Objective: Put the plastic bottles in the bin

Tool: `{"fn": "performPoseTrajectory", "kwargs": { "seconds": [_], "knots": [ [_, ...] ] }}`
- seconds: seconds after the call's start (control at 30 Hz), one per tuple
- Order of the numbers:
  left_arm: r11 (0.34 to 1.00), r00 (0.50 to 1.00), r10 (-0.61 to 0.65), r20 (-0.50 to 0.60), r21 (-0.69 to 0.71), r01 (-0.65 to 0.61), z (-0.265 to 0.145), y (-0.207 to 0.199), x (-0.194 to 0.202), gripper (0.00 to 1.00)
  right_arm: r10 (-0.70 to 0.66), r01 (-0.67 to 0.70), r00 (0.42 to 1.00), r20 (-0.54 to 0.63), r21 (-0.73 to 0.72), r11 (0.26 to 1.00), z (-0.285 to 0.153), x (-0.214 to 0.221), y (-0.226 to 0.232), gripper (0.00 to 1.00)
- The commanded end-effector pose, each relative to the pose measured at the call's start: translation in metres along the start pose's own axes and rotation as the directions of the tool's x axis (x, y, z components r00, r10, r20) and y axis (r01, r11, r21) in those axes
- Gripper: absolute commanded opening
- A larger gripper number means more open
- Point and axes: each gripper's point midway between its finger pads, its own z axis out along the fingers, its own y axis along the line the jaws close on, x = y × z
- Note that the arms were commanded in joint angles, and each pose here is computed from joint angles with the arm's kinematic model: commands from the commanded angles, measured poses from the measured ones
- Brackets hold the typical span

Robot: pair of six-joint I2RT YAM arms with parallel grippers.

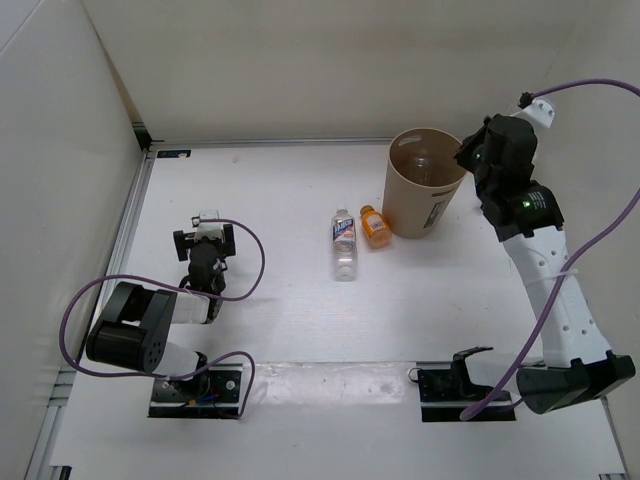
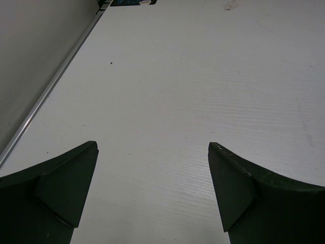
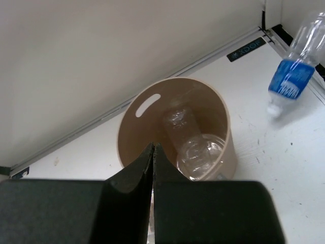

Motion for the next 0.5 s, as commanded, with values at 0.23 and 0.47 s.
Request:
{"fn": "performPoseTrajectory", "kwargs": {
  "seconds": [0.23,0.47],
  "knots": [
    [1.0,0.999,-0.019,0.035,-0.015,0.019,0.002,0.002,-0.012,1.0,0.054,-0.053,0.998,0.044,-0.009,0.999,-0.01,-0.01,-0.017,0.0],
    [1.0,0.999,-0.018,0.034,-0.012,0.018,0.002,0.001,-0.012,1.0,0.06,-0.061,0.997,0.051,0.018,0.998,-0.015,-0.012,-0.031,0.0]
  ]
}}
